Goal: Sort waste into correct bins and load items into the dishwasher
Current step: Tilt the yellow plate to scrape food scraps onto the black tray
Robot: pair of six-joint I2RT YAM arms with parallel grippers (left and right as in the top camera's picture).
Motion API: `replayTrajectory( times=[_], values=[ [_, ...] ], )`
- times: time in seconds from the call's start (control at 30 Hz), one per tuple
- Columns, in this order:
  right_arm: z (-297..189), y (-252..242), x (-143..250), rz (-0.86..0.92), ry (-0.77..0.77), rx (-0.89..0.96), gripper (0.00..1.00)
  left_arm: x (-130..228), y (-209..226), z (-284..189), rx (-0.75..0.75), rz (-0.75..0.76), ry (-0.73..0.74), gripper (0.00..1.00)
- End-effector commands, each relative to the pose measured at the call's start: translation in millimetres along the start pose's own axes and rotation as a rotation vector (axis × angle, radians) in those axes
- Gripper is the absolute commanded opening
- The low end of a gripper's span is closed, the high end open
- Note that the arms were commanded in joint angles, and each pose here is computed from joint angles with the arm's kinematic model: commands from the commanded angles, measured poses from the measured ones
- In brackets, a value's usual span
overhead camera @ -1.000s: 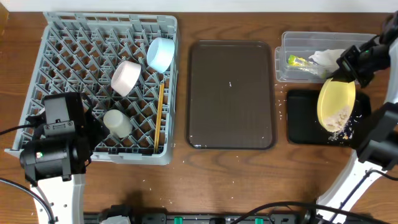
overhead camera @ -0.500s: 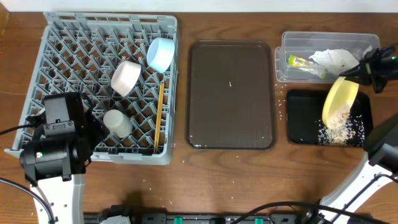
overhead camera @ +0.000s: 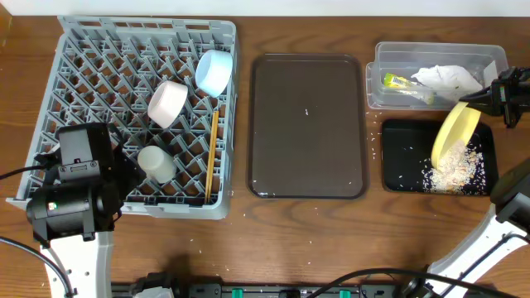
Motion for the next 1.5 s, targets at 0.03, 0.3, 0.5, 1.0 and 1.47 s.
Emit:
replayTrajectory(
  times=[0.03,0.3,0.5,1.0,1.47],
  values=[
    [-18.5,7.7,4.0,-0.056,-0.053,-0.077,0.02,-3.4,1.4,-3.3,-0.006,-0.004,-0.019,0.98],
    [-17.2,6.9,1.8,-0.092,-0.056,-0.090,0.02,-3.4,1.4,-3.3,-0.006,-0.004,-0.019,0.98],
    [-17.5,8.9,1.9,-0.093,-0.048,-0.141,0.02,-3.3,1.4,-3.3,-0.005,-0.004,-0.019,0.98],
    [-12.0,0.1,1.0,-0.116,-0.024,-0.079,0.01,-3.4,1.4,-3.4,-0.006,-0.004,-0.020,0.98],
    [-9.0,-0.2,-0.3,-0.166,-0.013,-0.157,0.01,-3.4,1.4,-3.3,-0.006,-0.004,-0.019,0.98]
  ],
)
Point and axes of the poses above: each gripper's point midway between its finger pads, its own z axis out along the fingers, its own y axis along the line the jaws close on, x = y × z, the point moved 10 cm from there along -z, back along the fingers, and after that the axes turned 10 degrees about -z, right-handed, at the moved point
